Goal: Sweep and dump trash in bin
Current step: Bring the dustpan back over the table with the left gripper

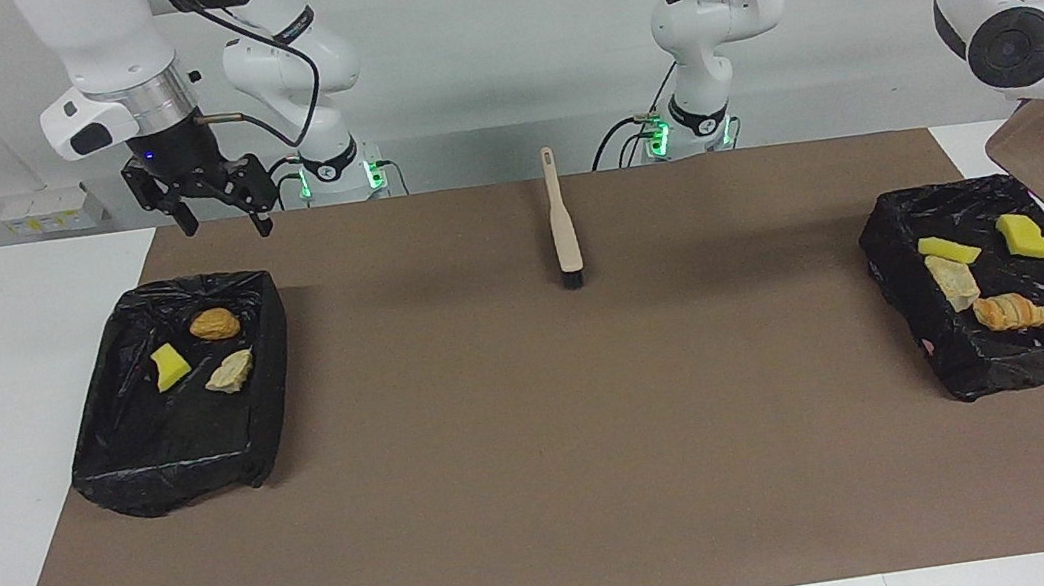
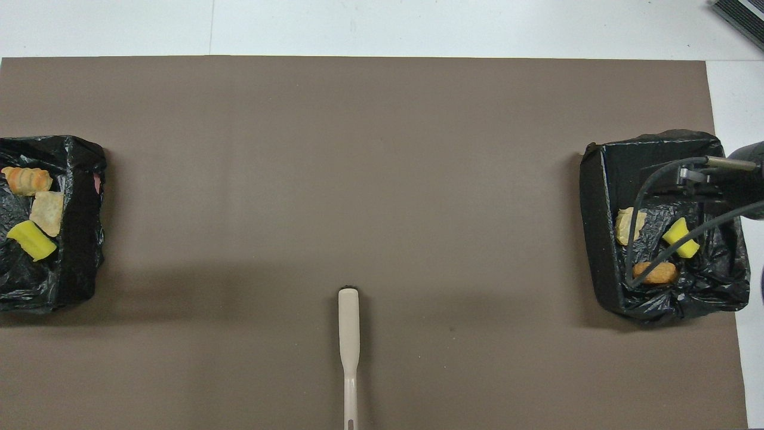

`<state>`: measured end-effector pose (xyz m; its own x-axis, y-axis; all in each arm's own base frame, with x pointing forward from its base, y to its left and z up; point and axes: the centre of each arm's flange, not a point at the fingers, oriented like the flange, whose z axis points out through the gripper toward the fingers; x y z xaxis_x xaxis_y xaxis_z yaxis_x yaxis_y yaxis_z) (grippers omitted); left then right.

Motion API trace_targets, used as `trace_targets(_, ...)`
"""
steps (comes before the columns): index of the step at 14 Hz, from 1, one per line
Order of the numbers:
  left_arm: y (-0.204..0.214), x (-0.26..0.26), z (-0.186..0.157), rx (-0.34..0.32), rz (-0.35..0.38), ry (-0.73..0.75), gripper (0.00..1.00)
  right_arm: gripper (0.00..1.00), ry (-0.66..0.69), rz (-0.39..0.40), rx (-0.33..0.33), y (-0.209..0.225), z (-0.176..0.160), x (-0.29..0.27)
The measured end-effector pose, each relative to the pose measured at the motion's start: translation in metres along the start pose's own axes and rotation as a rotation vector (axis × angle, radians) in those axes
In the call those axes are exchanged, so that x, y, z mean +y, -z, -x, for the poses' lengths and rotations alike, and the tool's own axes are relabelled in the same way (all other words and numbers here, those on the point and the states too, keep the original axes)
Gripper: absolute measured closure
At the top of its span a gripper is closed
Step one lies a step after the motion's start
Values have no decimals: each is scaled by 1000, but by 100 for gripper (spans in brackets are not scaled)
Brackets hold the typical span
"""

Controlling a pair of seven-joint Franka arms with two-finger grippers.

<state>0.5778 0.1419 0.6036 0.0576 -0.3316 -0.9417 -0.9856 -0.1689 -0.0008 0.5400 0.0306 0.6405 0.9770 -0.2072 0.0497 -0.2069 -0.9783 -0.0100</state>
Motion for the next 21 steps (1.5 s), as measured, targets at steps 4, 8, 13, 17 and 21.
trace_targets(4, 25, 5, 15, 276, 27, 82, 69, 0, 2, 2, -8, -1, 1, 0)
trace_targets(8, 51, 13, 1, 603, 152, 334, 69, 0, 9, 5, -20, -1, 3, -1)
trace_targets(13, 138, 30, -39, 794, 290, 576, 69, 0, 6, 5, -19, 0, 2, 1)
trace_targets(17, 205, 51, -67, 918, 461, 757, 69, 0, 7, 6, -20, 1, 3, 0)
trace_targets(21, 303, 77, -142, 1033, 594, 971, 69, 0, 34, 7, -29, 1, 8, -14)
